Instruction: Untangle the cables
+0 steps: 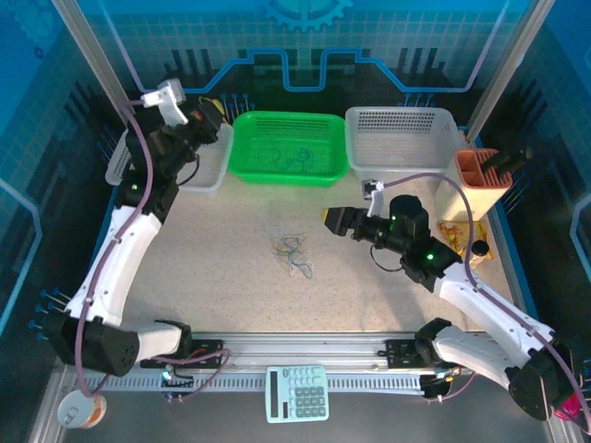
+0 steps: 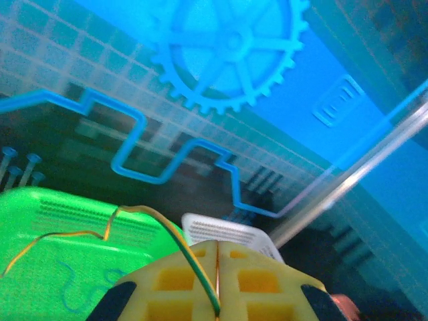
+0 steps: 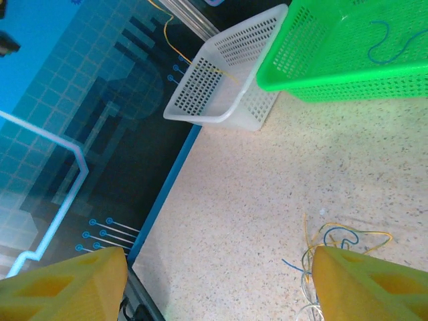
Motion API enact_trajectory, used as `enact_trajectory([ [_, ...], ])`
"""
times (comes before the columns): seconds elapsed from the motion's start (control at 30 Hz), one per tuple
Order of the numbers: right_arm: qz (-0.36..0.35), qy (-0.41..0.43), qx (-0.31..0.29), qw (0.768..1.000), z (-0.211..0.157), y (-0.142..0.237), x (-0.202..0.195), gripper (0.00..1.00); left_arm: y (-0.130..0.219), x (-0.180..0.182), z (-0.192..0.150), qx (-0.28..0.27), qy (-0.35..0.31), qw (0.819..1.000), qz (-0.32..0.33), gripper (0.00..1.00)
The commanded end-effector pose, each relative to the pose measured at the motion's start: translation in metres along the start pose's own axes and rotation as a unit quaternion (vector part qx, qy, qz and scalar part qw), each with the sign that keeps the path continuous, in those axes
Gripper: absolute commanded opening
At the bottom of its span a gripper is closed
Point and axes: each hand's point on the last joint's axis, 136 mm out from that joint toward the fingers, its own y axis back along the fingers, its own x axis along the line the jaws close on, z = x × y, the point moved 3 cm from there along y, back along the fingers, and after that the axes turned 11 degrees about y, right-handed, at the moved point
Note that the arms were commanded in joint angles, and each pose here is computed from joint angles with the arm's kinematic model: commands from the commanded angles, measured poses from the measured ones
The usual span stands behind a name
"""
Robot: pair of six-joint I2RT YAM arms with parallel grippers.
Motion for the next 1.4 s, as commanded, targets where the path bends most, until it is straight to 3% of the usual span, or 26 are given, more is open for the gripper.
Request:
enact_trajectory([
  [0.0,-0.039,0.01,0.023,0.999,-0.016,0.01,-0.014,0.74,-0.014,0.021,0.033,-0.049,-0.035,0.997,0.038,0.0],
  [0.17,-0.051,0.007,0.028,0.998,-0.026,0.02,-0.019,0.75,-0.041,0.051,0.057,-0.071,-0.051,0.993,0.075,0.0],
  [0.4,-0.071,0.016,0.033,0.997,-0.031,0.032,-0.022,0.75,-0.071,0.103,0.066,-0.058,-0.067,0.987,0.132,0.0],
  [0.77,-0.091,0.027,0.038,0.995,-0.033,0.039,-0.026,0.75,-0.072,0.149,0.085,-0.058,-0.069,0.979,0.183,0.0],
  [0.97,-0.092,0.025,0.037,0.995,-0.034,0.04,-0.027,0.75,-0.076,0.183,0.063,-0.007,-0.065,0.974,0.219,0.0],
  [1.13,-0.088,0.023,0.034,0.995,-0.034,0.042,-0.025,0.75,-0.079,0.222,0.02,0.05,-0.031,0.968,0.243,0.0],
  [1.23,-0.092,0.025,0.034,0.995,-0.035,0.045,-0.025,0.75,-0.078,0.247,-0.002,0.087,-0.012,0.958,0.273,0.11],
  [1.37,-0.096,0.027,0.031,0.995,-0.034,0.049,-0.025,0.75,-0.075,0.273,-0.018,0.125,0.004,0.938,0.322,0.42],
])
